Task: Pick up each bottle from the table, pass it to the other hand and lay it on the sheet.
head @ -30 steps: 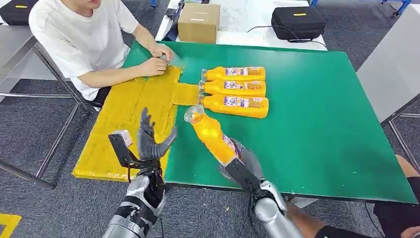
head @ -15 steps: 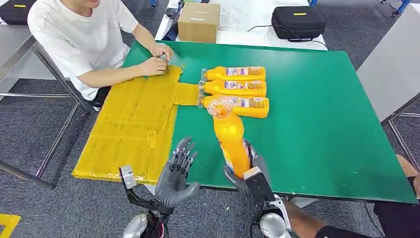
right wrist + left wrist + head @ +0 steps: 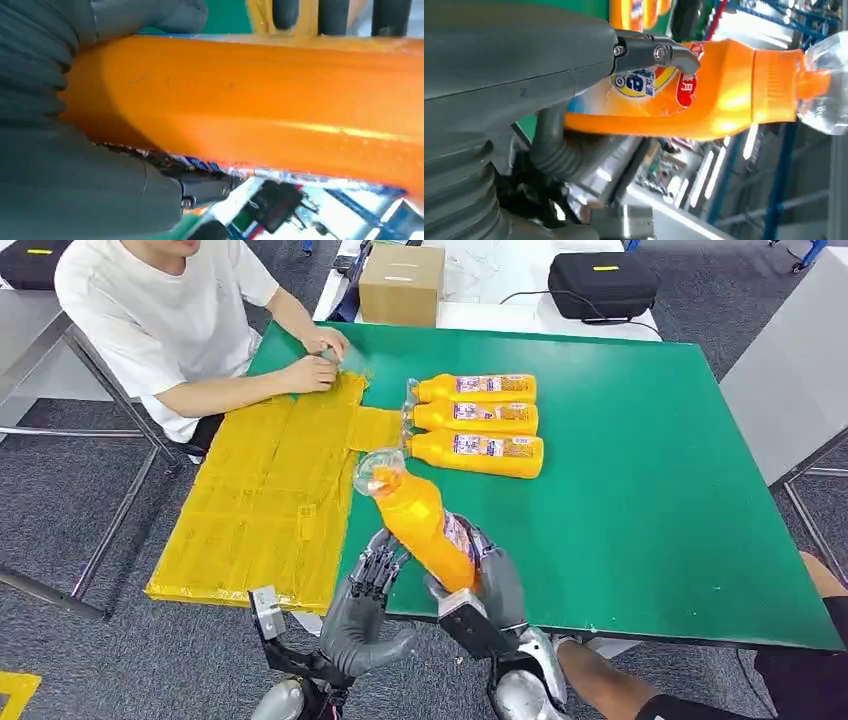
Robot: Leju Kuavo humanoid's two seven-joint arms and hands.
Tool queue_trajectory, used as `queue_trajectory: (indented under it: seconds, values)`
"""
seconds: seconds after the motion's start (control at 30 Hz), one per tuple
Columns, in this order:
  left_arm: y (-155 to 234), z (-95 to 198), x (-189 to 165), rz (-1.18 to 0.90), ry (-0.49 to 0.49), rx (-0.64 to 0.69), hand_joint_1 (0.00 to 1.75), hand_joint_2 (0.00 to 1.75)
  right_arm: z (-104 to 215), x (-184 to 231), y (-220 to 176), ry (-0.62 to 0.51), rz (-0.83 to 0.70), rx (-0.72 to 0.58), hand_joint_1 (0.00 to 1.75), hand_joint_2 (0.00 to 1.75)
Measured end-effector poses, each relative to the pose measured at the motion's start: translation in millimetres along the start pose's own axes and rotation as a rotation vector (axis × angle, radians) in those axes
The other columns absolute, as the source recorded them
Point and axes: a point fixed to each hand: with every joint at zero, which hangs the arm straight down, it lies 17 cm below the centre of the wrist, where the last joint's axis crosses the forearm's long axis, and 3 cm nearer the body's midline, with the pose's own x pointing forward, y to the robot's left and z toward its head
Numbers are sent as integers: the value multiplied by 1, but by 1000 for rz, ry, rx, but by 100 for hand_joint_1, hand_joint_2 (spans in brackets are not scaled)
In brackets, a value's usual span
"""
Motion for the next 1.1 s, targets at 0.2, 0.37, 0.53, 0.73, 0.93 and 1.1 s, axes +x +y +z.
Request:
queue_trajectory:
  seconds: [0.2,0.37,0.53,0.73,0.93,1.1]
  values:
    - [19,-3,-3,-32,25,87,0,175,-2,22,18,-61,122,14,175,175]
    - [33,-7,3,-124,7,157,0,175,0,44,35,-115,146,37,175,175]
    - [43,-13,11,-195,-22,201,0,175,0,61,50,-155,154,66,175,175]
    - [27,-16,24,30,-58,121,0,175,-2,67,58,-167,120,92,175,175]
    - [27,-17,33,146,-62,93,0,175,-2,69,62,-175,84,98,175,175]
    - [30,-16,39,206,-80,90,175,175,-3,71,65,-181,87,104,0,175]
